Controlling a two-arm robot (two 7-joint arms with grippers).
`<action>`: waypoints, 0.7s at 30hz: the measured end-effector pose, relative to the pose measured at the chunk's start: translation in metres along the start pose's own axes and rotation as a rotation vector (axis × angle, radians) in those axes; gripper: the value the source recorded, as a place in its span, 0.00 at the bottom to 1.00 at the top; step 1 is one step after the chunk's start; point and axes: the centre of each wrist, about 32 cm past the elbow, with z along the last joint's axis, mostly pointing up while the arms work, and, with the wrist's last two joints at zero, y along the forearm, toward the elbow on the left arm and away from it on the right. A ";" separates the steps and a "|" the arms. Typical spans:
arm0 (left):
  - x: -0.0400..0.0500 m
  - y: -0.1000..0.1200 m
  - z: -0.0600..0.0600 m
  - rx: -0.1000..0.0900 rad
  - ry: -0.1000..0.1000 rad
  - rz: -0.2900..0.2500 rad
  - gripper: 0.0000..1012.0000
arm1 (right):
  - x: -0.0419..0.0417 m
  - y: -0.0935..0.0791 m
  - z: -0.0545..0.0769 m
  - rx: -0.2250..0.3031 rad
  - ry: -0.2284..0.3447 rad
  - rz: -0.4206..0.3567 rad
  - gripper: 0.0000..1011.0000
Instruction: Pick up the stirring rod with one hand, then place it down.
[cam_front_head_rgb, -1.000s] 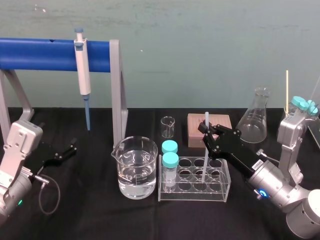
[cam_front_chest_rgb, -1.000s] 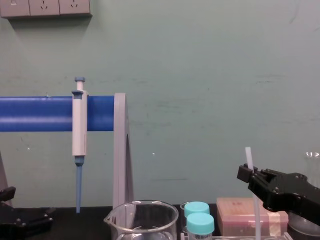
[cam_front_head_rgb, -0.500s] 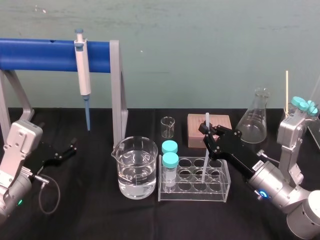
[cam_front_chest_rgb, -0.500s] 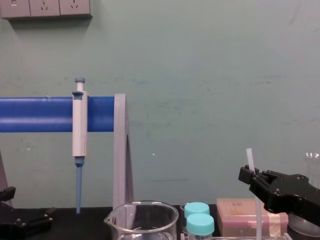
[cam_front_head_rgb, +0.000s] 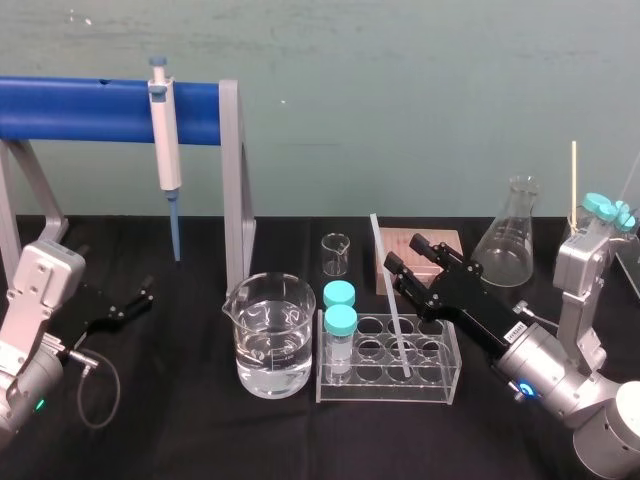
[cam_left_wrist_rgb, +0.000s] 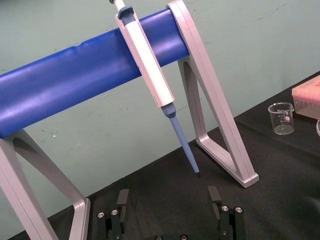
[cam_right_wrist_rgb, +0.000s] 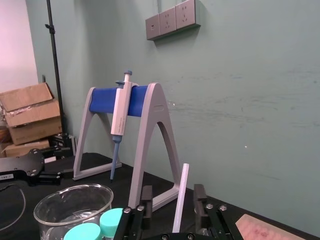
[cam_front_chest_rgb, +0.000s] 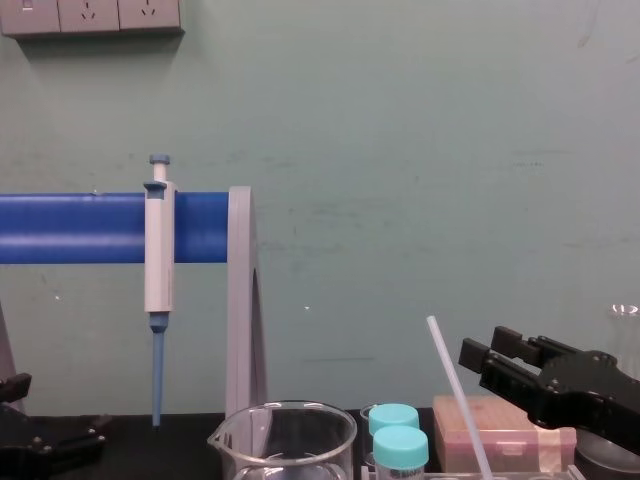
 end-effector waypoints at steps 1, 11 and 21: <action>0.0000 0.000 0.000 0.000 0.000 0.000 0.99 | 0.0000 0.000 0.000 0.000 0.000 0.000 0.52; 0.0000 0.000 0.000 0.000 0.000 0.000 0.99 | 0.0002 0.000 0.000 0.002 0.001 0.001 0.83; 0.0000 0.000 0.000 0.000 0.000 0.000 0.99 | 0.0030 -0.007 0.016 0.030 -0.034 -0.153 0.99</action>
